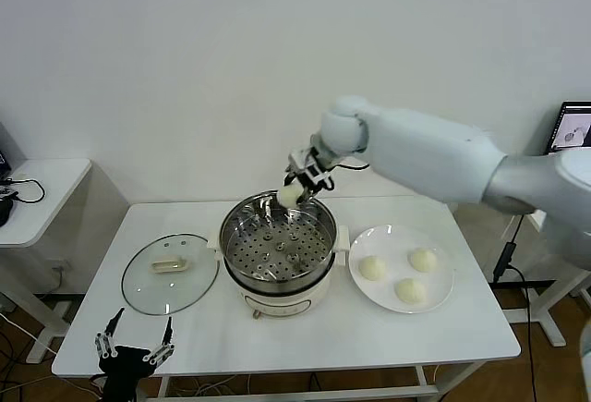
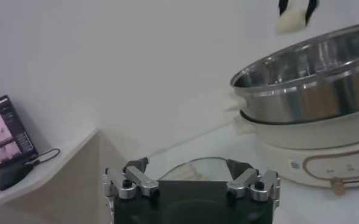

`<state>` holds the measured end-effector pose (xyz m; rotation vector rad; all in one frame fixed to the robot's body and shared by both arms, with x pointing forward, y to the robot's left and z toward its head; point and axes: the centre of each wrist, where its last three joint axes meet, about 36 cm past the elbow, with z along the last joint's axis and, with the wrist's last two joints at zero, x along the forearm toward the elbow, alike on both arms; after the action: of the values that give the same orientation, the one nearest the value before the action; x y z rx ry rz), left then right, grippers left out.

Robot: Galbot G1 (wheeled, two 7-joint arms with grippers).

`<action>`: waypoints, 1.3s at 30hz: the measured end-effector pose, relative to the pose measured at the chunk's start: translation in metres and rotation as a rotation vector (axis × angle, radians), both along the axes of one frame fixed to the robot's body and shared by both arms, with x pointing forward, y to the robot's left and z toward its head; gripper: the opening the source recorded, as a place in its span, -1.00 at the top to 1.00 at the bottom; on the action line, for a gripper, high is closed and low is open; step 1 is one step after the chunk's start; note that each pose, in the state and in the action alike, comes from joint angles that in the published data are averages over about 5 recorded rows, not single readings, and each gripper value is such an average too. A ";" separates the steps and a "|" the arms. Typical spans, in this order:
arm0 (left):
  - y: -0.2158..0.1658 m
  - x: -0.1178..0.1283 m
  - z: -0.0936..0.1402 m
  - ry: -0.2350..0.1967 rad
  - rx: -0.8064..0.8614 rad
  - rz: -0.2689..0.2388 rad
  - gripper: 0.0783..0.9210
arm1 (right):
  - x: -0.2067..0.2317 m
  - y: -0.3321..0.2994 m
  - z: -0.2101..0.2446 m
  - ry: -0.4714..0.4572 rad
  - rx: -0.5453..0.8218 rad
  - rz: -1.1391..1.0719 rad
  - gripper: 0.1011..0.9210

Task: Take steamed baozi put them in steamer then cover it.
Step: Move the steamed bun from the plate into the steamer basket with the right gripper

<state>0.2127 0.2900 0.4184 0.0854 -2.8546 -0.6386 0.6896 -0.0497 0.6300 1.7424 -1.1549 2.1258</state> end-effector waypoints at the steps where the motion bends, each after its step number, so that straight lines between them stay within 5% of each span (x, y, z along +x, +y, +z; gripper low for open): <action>1: 0.001 0.000 0.000 -0.001 0.001 0.000 -0.77 | 0.001 0.003 -0.005 -0.005 -0.008 0.019 0.05; 25: 0.003 0.005 -0.001 -0.001 -0.002 0.006 -0.77 | 0.022 0.029 -0.061 -0.065 -0.104 0.317 -0.08; 39: 0.000 0.002 0.004 -0.004 -0.002 0.003 -0.77 | 0.025 0.021 -0.040 -0.056 -0.102 0.304 -0.75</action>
<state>0.2142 0.2899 0.4221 0.0906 -2.8578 -0.6363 0.7146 -0.0290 0.5900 1.9266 -0.8180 2.3689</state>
